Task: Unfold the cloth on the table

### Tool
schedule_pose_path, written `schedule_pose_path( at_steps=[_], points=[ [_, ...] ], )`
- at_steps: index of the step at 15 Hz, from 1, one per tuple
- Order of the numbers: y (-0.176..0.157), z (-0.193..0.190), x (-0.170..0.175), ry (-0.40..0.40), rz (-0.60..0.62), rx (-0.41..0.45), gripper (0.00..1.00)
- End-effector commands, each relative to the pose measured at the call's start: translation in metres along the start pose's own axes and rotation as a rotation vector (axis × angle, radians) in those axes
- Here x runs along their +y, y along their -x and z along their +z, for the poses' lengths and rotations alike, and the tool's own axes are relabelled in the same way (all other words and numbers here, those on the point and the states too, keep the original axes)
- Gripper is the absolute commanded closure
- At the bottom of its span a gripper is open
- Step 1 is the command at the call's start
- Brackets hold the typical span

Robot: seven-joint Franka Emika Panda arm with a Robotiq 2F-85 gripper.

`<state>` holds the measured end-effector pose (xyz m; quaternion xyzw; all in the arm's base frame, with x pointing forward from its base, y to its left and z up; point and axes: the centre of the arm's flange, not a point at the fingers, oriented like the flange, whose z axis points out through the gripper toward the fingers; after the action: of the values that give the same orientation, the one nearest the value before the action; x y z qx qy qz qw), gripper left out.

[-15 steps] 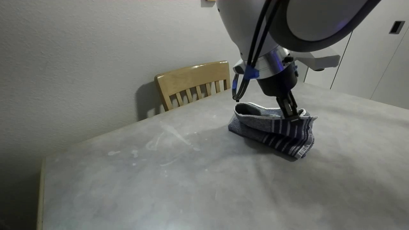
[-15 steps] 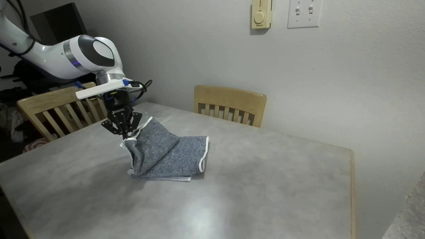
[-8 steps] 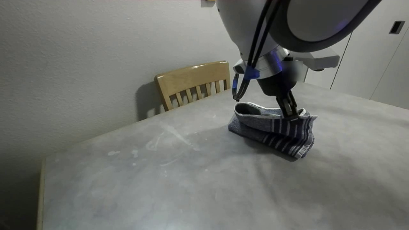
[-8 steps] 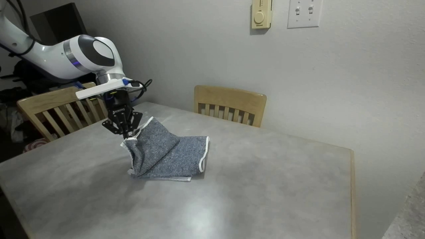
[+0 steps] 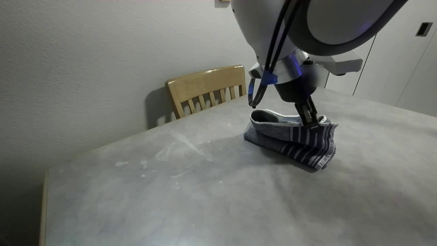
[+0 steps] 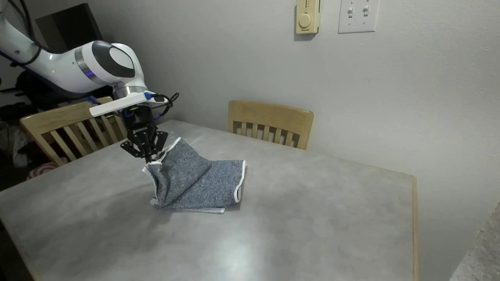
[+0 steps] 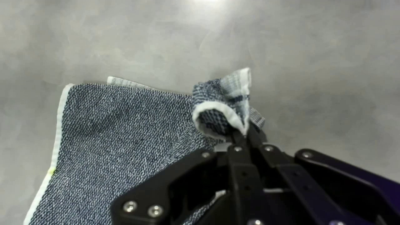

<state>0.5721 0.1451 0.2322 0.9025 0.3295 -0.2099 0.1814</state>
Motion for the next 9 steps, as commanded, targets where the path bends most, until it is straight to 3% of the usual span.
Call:
schedule_pose_path(
  at_steps=[1, 9],
  points=[
    [0.0, 0.0, 0.0, 0.0, 0.0, 0.0, 0.95],
    [-0.0009, 0.0025, 0.0025, 0.0, -0.023, 0.015, 0.99]
  ],
)
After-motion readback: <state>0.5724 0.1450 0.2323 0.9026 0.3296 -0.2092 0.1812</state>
